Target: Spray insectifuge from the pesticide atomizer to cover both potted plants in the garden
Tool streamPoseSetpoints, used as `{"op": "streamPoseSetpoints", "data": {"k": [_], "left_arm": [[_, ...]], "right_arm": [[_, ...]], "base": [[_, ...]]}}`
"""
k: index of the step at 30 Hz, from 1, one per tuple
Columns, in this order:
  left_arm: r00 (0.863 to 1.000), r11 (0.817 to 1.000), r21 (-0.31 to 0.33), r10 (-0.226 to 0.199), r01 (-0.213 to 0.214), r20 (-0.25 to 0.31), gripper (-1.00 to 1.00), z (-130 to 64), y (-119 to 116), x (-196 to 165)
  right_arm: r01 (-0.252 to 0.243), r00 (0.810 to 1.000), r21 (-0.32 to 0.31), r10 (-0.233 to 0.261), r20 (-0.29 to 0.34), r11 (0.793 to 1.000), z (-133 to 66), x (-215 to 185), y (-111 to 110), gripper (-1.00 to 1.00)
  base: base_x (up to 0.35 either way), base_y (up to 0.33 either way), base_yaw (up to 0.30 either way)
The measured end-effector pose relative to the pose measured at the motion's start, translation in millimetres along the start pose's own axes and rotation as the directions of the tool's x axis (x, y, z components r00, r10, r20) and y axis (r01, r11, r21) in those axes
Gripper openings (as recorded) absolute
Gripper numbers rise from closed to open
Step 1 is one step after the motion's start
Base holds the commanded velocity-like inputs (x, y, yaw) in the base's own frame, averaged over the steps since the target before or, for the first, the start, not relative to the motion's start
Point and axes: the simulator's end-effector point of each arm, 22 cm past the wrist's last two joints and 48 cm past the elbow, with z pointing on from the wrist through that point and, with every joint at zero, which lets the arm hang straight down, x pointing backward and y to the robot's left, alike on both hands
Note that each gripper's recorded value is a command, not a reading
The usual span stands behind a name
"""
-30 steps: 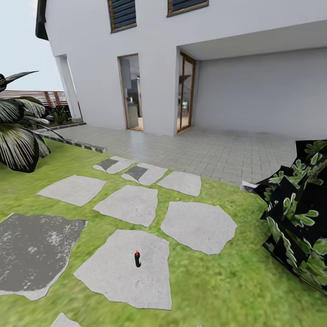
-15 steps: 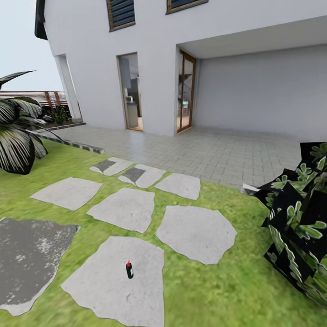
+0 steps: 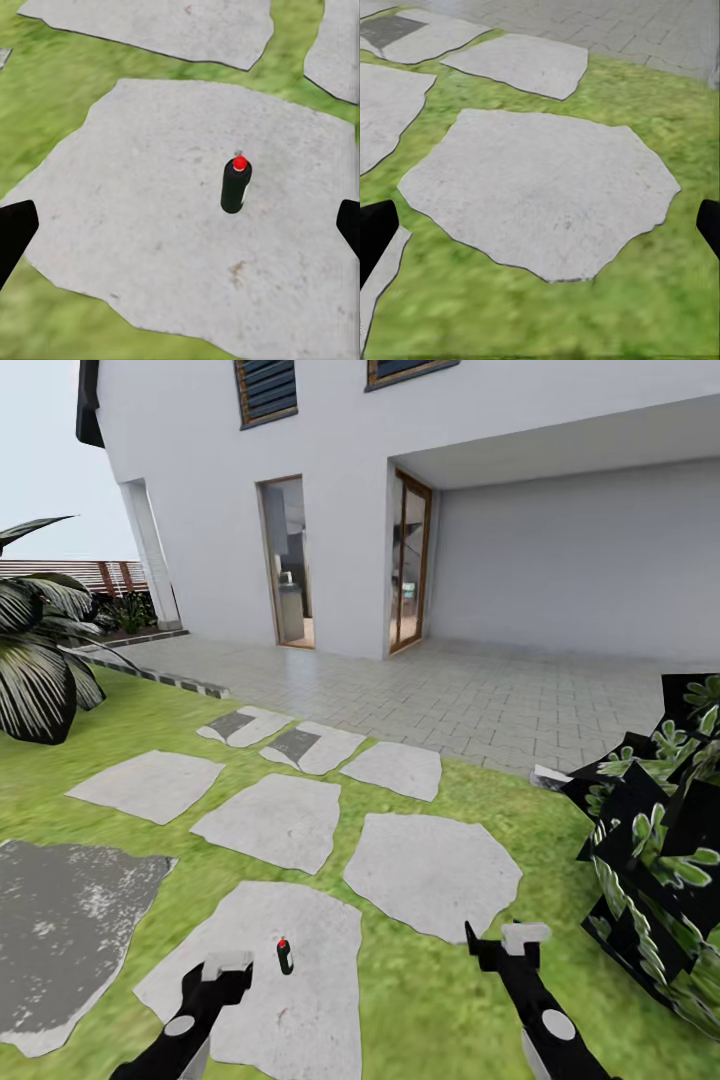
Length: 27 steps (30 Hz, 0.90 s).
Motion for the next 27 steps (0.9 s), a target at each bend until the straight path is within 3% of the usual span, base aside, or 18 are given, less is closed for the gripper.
{"op": "streamPoseSetpoints", "data": {"k": [7,20,27], "left_arm": [[1.000,1.000,0.001,-0.005,0.005,0.004,1.00,-1.0,-1.8,0.9],[1.000,1.000,-0.005,0.007,-0.007,-0.001,1.00,-0.2,5.0,0.8],[1.000,1.000,-0.008,-0.011,0.011,0.005,1.00,0.1,2.2,-2.3]], "right_arm": [[0.001,0.997,-0.005,-0.001,-0.076,1.000,-1.9,29.4,0.6,1.00],[0.003,0.995,-0.008,-0.004,-0.097,1.000,-3.9,39.2,0.7,1.00],[0.003,0.995,-0.009,-0.004,-0.100,1.000,-4.0,40.6,0.9,1.00]], "base": [[0.042,-0.003,0.000],[0.297,-0.120,0.000],[0.250,-0.102,0.000]]}}
